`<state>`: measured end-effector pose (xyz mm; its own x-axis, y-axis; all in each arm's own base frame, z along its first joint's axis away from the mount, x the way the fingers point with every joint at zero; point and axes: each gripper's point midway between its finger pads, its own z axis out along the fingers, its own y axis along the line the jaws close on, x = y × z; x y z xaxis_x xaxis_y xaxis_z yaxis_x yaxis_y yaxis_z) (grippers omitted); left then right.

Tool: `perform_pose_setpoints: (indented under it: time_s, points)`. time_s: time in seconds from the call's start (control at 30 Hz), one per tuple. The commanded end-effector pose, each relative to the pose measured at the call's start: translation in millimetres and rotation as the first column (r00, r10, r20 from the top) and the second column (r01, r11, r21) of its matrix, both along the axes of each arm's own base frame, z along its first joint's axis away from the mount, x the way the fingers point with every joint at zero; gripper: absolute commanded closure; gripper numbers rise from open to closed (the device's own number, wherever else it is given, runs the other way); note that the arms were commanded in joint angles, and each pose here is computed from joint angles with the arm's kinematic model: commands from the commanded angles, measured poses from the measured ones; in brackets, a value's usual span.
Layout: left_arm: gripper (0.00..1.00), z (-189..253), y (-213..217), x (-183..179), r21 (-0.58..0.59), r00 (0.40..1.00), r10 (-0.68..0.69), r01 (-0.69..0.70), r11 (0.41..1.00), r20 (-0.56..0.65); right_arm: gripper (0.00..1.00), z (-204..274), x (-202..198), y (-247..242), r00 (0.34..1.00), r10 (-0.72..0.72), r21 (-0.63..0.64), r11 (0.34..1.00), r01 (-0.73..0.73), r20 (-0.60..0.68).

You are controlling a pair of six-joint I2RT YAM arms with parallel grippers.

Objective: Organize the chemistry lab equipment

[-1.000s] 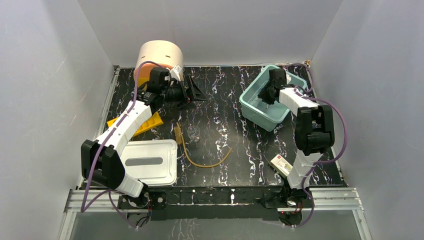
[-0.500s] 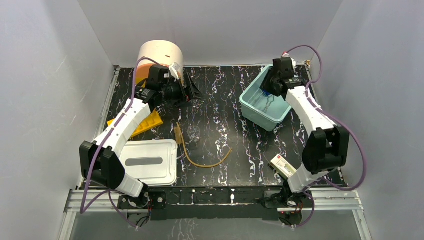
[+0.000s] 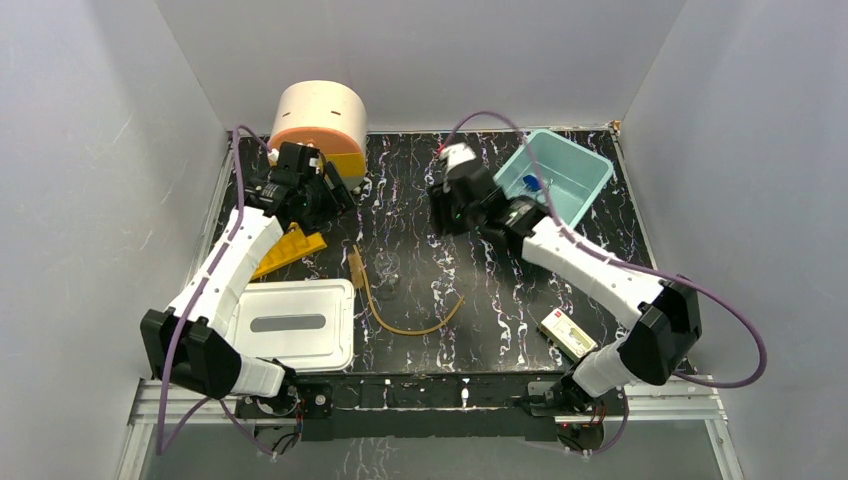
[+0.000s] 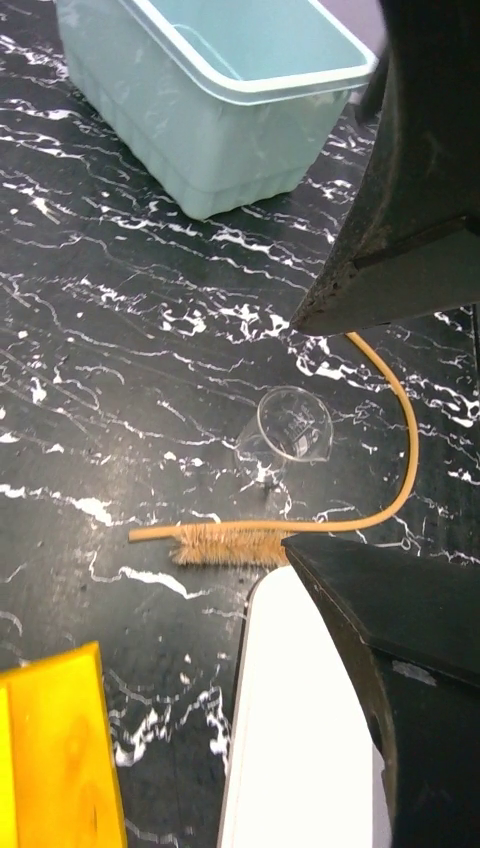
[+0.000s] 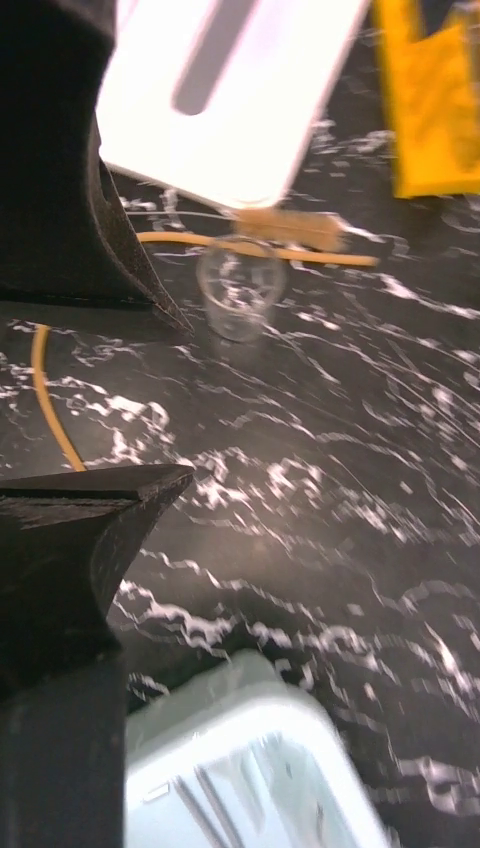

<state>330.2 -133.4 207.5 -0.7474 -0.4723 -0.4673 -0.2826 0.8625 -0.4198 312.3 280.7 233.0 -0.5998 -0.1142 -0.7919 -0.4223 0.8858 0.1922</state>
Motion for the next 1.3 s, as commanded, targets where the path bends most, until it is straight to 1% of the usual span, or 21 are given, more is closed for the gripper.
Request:
perform_pose_setpoints:
  time_s: [0.0,0.13,0.23,0.3,0.4,0.43,0.47,0.5,0.6,0.67,0.77,0.87,1.1,1.2,1.27]
  points:
    - [0.31,13,34,-10,0.099,0.995,0.091,-0.094,0.991,0.030,0.45,-32,-37,33,0.990,0.135,-0.134,0.983,-0.129,0.036]
    - [0.32,52,42,5,0.098,0.983,0.099,-0.115,0.988,0.152,0.45,-64,-62,53,0.980,0.198,-0.182,0.964,-0.195,-0.002]
    - [0.31,58,38,7,0.085,0.983,0.082,-0.097,0.992,0.162,0.44,-77,-68,65,0.977,0.210,-0.170,0.962,-0.213,-0.035]
    - [0.31,56,37,6,0.079,0.984,0.081,-0.095,0.992,0.158,0.41,-75,-67,75,0.979,0.201,-0.130,0.970,-0.205,-0.041]
    - [0.31,56,37,4,0.075,0.983,0.080,-0.093,0.993,0.162,0.32,-62,-61,95,0.978,0.208,-0.055,0.976,-0.209,-0.023]
    - [0.30,55,36,4,0.072,0.984,0.078,-0.091,0.993,0.163,0.30,-58,-55,102,0.979,0.205,-0.043,0.978,-0.206,-0.017]
    - [0.30,54,35,4,0.068,0.984,0.074,-0.086,0.994,0.160,0.30,-58,-48,106,0.980,0.196,-0.049,0.979,-0.197,-0.023]
    - [0.30,54,32,4,0.057,0.985,0.063,-0.073,0.996,0.158,0.30,-67,-40,109,0.983,0.177,-0.083,0.980,-0.180,-0.046]
    - [0.30,50,30,4,0.061,0.988,0.047,-0.057,0.997,0.145,0.33,-89,-26,106,0.989,0.101,-0.193,0.974,-0.121,-0.112]
    - [0.30,49,34,4,0.082,0.989,0.057,-0.068,0.994,0.135,0.36,-100,-25,107,0.985,0.095,-0.222,0.967,-0.125,-0.142]
    - [0.30,49,44,1,0.122,0.989,0.087,-0.102,0.987,0.123,0.44,-108,-25,112,0.981,0.100,-0.220,0.966,-0.136,-0.168]
    - [0.30,45,50,-3,0.147,0.989,0.104,-0.119,0.982,0.105,0.48,-111,-24,113,0.981,0.091,-0.220,0.967,-0.128,-0.173]
    - [0.31,37,38,-3,0.095,0.993,0.080,-0.088,0.992,0.086,0.52,-127,-22,120,0.968,0.113,-0.231,0.959,-0.166,-0.225]
    - [0.30,37,42,-4,0.109,0.992,0.093,-0.102,0.989,0.083,0.55,-132,-22,124,0.963,0.117,-0.239,0.955,-0.176,-0.241]
    - [0.30,38,47,-5,0.129,0.991,0.108,-0.118,0.985,0.081,0.60,-133,-21,125,0.962,0.116,-0.237,0.955,-0.176,-0.246]
